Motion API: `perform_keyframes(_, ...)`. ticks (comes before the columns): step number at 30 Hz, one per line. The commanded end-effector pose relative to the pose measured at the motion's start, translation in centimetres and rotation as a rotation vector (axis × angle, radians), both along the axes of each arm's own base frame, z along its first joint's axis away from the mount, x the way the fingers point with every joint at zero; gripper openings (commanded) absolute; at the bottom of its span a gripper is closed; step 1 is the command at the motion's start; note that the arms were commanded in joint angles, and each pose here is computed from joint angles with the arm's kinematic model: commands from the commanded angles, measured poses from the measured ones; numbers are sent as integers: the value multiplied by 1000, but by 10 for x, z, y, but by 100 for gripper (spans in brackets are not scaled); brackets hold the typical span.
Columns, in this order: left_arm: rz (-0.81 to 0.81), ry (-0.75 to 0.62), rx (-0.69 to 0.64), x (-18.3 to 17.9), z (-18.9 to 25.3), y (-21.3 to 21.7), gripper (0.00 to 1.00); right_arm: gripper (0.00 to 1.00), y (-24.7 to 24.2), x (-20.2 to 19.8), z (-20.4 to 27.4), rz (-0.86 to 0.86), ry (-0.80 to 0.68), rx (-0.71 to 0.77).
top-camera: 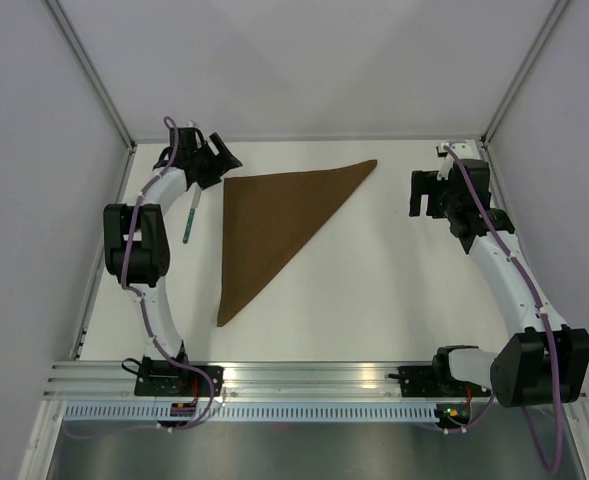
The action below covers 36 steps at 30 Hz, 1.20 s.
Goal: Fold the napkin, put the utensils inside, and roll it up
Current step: Fold the napkin at the center of the board.
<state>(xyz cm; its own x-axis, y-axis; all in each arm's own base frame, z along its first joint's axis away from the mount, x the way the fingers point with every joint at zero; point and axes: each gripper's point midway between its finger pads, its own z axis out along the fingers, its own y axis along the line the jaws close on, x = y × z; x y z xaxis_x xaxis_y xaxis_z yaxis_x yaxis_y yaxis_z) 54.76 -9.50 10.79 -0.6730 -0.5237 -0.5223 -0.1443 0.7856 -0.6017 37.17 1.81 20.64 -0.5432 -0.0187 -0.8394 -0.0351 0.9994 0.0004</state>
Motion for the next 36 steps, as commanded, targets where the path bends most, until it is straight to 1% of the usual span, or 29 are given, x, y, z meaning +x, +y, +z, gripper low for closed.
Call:
perform_keyframes(1, 147, -83, 204, -1, 46, 48, 87, 98, 3, -6, -14, 15, 58, 3)
perform_keyframes(2, 184, -70, 274, -4, 46, 63, 87, 98, 8, -6, -15, 39, 61, 17)
perform_keyframes(5, 231, -7, 365, -20, 41, 87, 87, 98, 12, -8, -19, 59, 81, 32)
perform_keyframes(7, 238, 58, 412, -37, 25, 97, 87, 97, 17, -9, -22, 78, 95, 44)
perform_keyframes(8, 270, 79, 430, -42, 21, 113, 87, 97, 18, -9, -23, 84, 100, 49)
perform_keyframes(9, 283, 131, 447, -52, 6, 124, 86, 97, 18, -9, -23, 88, 103, 51)
perform_keyframes(12, 273, 198, 474, -65, -16, 137, 83, 96, 23, -11, -24, 106, 110, 65)
perform_keyframes(16, 219, 285, 521, -79, -39, 143, 79, 96, 25, -11, -26, 117, 118, 74)
perform_keyframes(19, 178, 315, 521, -83, -51, 140, 77, 96, 26, -11, -28, 121, 128, 76)
perform_keyframes(20, 162, 320, 511, -84, -53, 137, 75, 96, 25, -11, -29, 119, 132, 76)
perform_keyframes(22, 117, 330, 483, -84, -62, 129, 74, 96, 26, -10, -29, 121, 129, 75)
perform_keyframes(23, 103, 341, 477, -84, -64, 127, 71, 96, 26, -10, -29, 121, 130, 75)
perform_keyframes(24, 89, 357, 480, -82, -71, 127, 69, 96, 26, -10, -30, 121, 135, 77)
perform_keyframes(25, 78, 383, 484, -87, -78, 127, 69, 96, 26, -10, -30, 122, 135, 76)
perform_keyframes(29, 57, 461, 507, -95, -97, 130, 63, 96, 27, -11, -33, 125, 146, 80)
perform_keyframes(30, 49, 472, 506, -97, -100, 130, 61, 96, 28, -11, -34, 128, 149, 80)
perform_keyframes(33, 39, 507, 509, -102, -112, 130, 48, 96, 27, -11, -35, 129, 152, 82)
perform_keyframes(34, 36, 523, 510, -103, -119, 130, 33, 96, 28, -11, -36, 130, 156, 84)
perform_keyframes(36, 31, 525, 503, -103, -120, 129, 18, 95, 28, -11, -36, 130, 157, 83)
